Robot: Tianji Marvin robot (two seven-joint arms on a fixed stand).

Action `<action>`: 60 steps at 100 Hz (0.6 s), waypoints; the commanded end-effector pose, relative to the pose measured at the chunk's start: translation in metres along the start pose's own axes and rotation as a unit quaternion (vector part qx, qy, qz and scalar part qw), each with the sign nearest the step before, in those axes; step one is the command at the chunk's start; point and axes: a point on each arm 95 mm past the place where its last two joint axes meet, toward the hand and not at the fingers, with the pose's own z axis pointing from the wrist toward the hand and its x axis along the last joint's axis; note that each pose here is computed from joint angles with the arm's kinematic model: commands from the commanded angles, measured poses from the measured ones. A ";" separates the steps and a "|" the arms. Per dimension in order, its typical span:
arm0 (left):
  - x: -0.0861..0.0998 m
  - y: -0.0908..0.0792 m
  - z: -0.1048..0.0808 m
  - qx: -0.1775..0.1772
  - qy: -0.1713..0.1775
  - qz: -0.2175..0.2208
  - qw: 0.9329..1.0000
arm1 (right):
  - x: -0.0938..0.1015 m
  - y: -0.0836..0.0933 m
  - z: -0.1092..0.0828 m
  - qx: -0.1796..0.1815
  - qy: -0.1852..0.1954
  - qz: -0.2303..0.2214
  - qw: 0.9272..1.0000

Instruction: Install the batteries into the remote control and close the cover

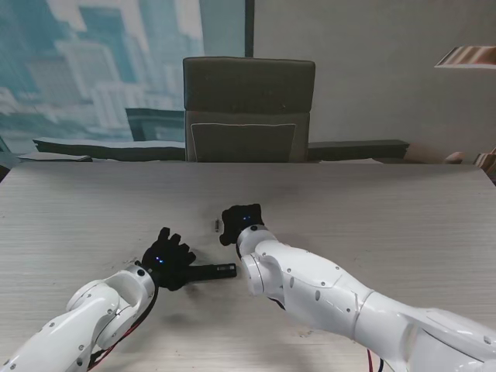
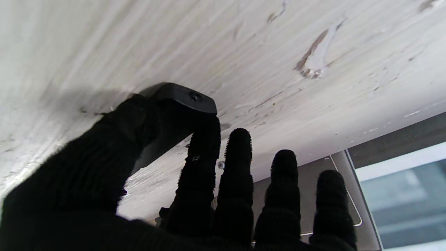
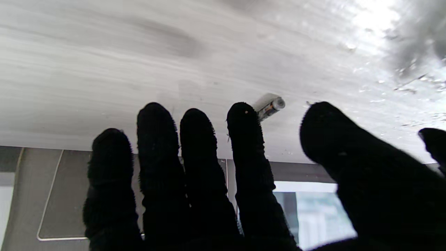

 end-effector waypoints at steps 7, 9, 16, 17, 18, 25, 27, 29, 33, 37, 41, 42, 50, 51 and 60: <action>0.003 0.019 -0.004 -0.031 0.000 -0.003 1.000 | 0.006 0.009 0.012 0.002 0.008 0.007 1.000; 0.003 0.019 -0.004 -0.031 0.000 -0.004 1.000 | 0.006 0.009 0.014 0.002 0.009 0.007 1.000; 0.003 0.020 -0.004 -0.029 0.000 -0.005 1.000 | 0.005 0.009 0.020 0.004 0.015 0.005 1.000; 0.004 0.020 -0.004 -0.029 0.000 -0.005 1.000 | 0.005 0.009 0.021 0.005 0.017 0.005 1.000; 0.004 0.020 -0.004 -0.028 0.000 -0.005 1.000 | 0.005 0.009 0.022 0.005 0.018 0.005 1.000; 0.004 0.020 -0.004 -0.028 0.001 -0.006 1.000 | 0.003 0.009 0.026 0.007 0.027 0.002 1.000; 0.004 0.020 -0.004 -0.028 0.001 -0.006 1.000 | 0.003 0.008 0.027 0.008 0.030 0.001 1.000; 0.004 0.020 -0.004 -0.028 0.001 -0.007 1.000 | 0.002 0.008 0.028 0.009 0.033 0.001 0.999; 0.004 0.020 -0.004 -0.028 0.001 -0.007 1.000 | 0.001 0.008 0.030 0.011 0.037 0.001 0.999; 0.004 0.020 -0.004 -0.028 0.001 -0.008 1.000 | -0.001 0.007 0.032 0.011 0.042 0.001 0.999; 0.004 0.020 -0.004 -0.028 0.001 -0.008 1.000 | -0.002 0.006 0.034 0.009 0.049 0.000 0.999; 0.004 0.020 -0.004 -0.028 0.001 -0.009 1.000 | -0.003 0.006 0.034 0.009 0.050 -0.001 0.999; 0.004 0.020 -0.004 -0.030 0.000 -0.011 1.000 | -0.007 0.005 0.038 0.009 0.063 0.000 0.998; 0.004 0.020 -0.004 -0.030 -0.001 -0.011 0.999 | -0.008 0.005 0.039 0.009 0.065 0.000 0.998; 0.005 0.020 -0.004 -0.032 -0.001 -0.013 0.999 | -0.012 0.003 0.043 0.012 0.078 -0.002 0.997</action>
